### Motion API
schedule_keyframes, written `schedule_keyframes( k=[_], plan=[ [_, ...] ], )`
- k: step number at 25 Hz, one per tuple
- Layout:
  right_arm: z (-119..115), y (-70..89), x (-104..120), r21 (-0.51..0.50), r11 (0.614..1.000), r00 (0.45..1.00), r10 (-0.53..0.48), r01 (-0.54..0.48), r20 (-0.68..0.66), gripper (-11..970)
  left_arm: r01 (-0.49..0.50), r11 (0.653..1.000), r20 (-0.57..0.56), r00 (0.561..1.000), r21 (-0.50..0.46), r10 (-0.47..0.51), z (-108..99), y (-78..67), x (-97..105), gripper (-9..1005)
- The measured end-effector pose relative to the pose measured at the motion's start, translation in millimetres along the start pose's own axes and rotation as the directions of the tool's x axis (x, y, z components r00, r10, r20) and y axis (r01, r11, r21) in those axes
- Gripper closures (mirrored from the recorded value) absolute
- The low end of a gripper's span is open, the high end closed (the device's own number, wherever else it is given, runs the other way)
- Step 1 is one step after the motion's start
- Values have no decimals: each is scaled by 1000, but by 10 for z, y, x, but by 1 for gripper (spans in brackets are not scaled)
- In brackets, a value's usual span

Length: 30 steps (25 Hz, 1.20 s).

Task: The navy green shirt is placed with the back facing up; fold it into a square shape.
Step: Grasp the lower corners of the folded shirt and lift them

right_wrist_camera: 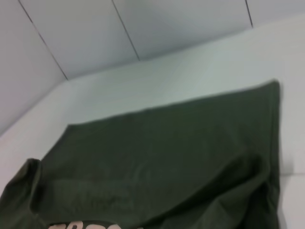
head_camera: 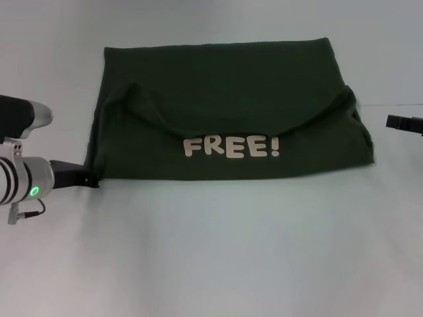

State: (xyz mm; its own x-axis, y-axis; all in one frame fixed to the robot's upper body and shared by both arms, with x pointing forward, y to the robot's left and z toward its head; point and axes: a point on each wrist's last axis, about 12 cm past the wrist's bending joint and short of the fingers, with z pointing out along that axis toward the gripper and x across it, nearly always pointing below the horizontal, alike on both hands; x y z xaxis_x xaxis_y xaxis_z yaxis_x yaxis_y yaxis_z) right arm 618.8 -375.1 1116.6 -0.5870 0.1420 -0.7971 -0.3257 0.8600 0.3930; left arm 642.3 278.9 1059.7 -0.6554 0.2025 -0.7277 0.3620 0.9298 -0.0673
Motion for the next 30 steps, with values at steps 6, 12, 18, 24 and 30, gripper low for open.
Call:
schedule_keyframes(
  k=[6, 12, 18, 24, 30],
  plan=[
    [97, 46, -229, 77, 996, 976, 65, -50, -206, 193, 15, 1000, -1, 1000, 18, -15, -10, -8, -11, 976],
    [266, 181, -418, 151, 988, 944, 40, 10, -329, 193, 22, 999, 0, 1000, 23, -22, -11, -11, -22, 976],
    [464, 290, -385, 174, 977, 928, -49, 121, -369, 193, 25, 999, -2, 1000, 30, -25, -14, -17, -39, 975],
    [643, 398, -264, 155, 966, 915, -135, 207, -380, 193, 31, 999, -4, 1000, 31, -31, -17, -15, -37, 975],
    [780, 481, -122, 144, 951, 907, -205, 274, -368, 193, 33, 999, -8, 999, 40, -33, -17, -24, -31, 975]
  ],
)
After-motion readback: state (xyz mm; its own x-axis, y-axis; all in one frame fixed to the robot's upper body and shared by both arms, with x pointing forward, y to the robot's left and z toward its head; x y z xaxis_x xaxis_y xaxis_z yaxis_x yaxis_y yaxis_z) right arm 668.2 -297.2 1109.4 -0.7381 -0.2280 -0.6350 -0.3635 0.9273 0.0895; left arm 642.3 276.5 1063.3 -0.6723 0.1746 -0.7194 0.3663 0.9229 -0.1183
